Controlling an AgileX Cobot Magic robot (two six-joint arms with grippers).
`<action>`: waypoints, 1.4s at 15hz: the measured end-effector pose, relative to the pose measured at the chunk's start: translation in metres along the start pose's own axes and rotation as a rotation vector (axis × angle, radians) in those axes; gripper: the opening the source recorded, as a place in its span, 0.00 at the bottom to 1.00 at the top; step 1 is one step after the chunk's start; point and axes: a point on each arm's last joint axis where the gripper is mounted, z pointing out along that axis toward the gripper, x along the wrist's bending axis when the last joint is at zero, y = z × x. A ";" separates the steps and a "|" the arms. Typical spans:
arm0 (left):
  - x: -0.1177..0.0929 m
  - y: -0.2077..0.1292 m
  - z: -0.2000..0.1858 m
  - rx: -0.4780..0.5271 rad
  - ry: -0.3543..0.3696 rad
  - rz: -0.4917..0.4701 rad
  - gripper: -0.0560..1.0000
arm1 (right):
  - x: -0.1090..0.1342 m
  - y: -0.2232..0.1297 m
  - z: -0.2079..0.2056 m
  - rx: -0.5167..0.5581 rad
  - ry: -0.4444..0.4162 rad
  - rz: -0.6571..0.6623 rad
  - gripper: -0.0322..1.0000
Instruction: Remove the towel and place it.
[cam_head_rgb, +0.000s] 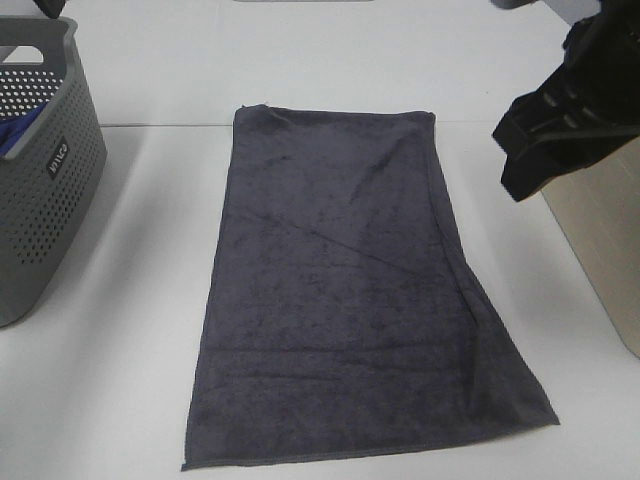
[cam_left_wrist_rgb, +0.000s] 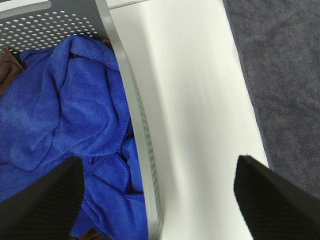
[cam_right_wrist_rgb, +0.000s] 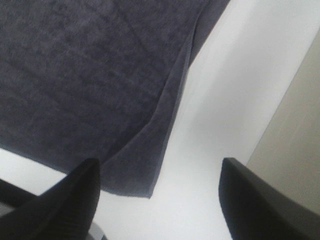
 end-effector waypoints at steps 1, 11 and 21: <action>0.000 0.000 0.000 0.001 -0.002 0.003 0.79 | 0.002 -0.002 0.009 0.039 0.010 0.003 0.68; -0.004 0.001 0.000 -0.008 -0.046 0.010 0.79 | 0.018 -0.045 0.110 0.348 0.087 0.058 0.73; -0.006 0.001 0.000 -0.014 -0.062 0.042 0.79 | 0.008 -0.053 0.147 0.331 -0.042 0.036 0.74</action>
